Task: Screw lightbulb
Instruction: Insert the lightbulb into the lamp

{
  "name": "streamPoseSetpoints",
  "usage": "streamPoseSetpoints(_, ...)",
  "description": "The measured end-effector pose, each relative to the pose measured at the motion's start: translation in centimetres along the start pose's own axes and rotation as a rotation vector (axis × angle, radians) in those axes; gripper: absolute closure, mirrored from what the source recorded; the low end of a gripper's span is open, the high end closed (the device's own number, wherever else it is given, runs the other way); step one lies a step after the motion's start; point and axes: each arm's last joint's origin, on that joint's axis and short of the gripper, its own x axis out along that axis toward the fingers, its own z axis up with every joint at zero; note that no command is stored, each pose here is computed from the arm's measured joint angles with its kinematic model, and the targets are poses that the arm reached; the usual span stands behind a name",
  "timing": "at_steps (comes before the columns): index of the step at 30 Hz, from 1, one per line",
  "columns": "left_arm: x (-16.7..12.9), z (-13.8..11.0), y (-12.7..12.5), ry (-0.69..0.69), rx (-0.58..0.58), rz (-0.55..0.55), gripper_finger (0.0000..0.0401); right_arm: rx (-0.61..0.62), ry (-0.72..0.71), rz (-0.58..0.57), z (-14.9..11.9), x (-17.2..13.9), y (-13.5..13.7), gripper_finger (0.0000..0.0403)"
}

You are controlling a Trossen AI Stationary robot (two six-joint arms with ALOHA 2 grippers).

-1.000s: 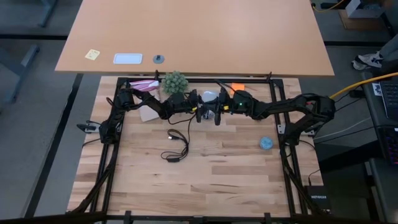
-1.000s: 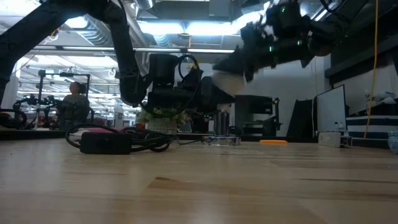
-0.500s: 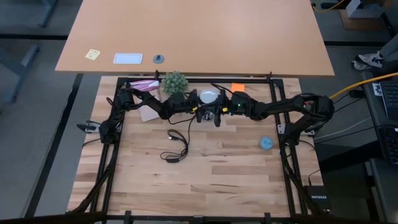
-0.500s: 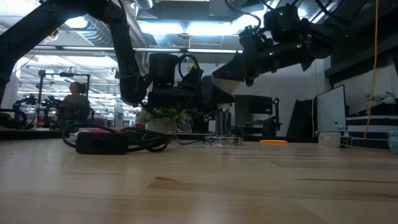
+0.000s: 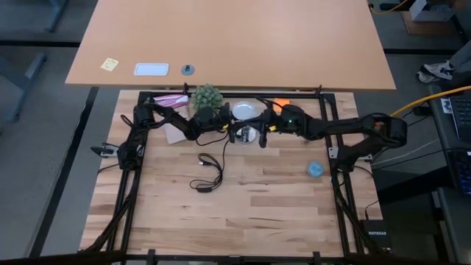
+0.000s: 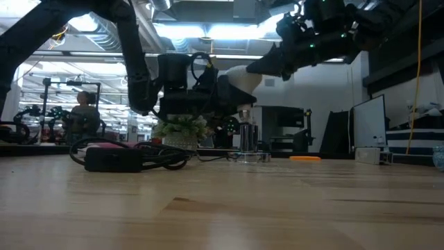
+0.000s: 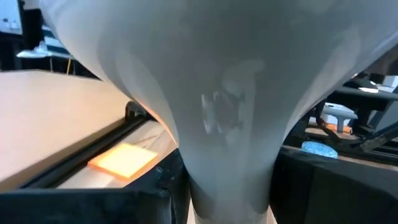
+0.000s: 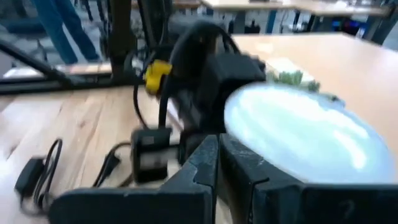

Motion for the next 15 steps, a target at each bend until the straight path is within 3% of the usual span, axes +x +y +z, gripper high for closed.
streamPoseSetpoints(10, -1.6, -0.3, -1.0, 0.049, -0.063, -0.003, 0.0259, 0.087, 0.221, 0.015, -1.8, -0.6, 0.2, 0.0379)
streamPoseSetpoints(15, -1.2, -0.4, -2.2, 0.055, -0.012, -0.038, 0.0259, 0.114, 0.312, 0.002, -3.3, 0.0, 0.2, 0.0379)
